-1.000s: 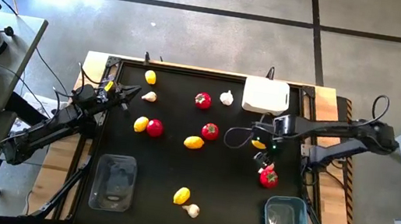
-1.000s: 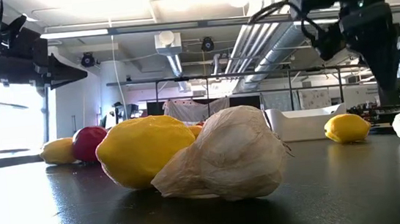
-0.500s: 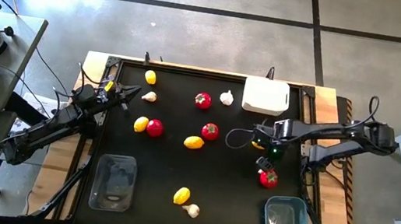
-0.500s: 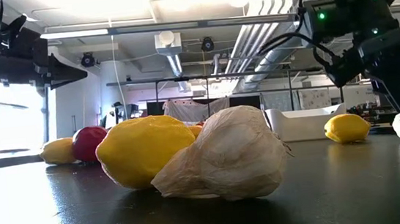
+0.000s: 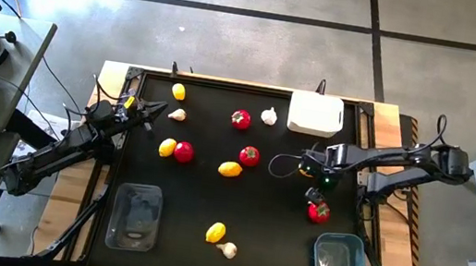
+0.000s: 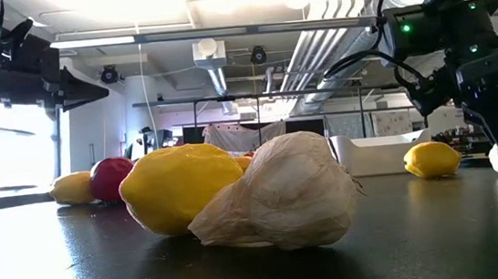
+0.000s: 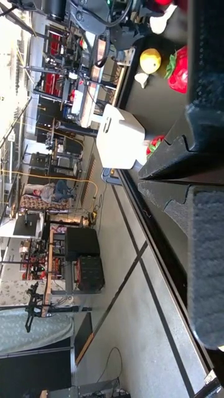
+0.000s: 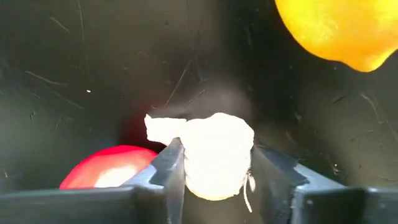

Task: Sort produce into baskets
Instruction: Put the garlic into the white bin

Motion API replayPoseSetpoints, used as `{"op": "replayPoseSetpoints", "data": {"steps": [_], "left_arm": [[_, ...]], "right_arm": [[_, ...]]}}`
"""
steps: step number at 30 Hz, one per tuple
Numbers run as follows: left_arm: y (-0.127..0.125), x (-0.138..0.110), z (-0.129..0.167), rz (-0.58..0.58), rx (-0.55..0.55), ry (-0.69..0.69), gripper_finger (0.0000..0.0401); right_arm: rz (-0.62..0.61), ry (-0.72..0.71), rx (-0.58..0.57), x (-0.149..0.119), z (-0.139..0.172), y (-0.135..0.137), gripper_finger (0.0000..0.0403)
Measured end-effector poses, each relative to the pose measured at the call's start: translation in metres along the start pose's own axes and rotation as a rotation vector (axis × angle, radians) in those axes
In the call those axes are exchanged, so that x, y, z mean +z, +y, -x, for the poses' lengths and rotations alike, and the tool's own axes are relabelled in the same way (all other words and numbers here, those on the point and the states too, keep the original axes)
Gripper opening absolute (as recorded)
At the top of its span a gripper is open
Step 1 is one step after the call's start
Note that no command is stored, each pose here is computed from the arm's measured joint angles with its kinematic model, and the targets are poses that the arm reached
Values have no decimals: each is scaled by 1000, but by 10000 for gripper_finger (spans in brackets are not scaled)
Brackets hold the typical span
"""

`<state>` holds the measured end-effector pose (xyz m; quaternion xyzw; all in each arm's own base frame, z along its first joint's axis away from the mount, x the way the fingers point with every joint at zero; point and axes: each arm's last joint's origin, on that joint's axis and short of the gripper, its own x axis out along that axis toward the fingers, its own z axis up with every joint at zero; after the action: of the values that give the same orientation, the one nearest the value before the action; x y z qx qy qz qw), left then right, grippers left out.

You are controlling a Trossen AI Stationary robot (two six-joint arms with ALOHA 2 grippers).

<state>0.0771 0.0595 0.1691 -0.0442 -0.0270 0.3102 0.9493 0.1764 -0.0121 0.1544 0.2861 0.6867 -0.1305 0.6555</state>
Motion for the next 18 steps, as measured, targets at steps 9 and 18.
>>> {"op": "replayPoseSetpoints", "data": {"steps": [9,18], "left_arm": [[0,0,0,0,0,0,1],[0,0,0,0,0,0,1]], "right_arm": [[20,-126,107,28,55,18,120],[-204,-571,-121,73,150,-37,121]]}}
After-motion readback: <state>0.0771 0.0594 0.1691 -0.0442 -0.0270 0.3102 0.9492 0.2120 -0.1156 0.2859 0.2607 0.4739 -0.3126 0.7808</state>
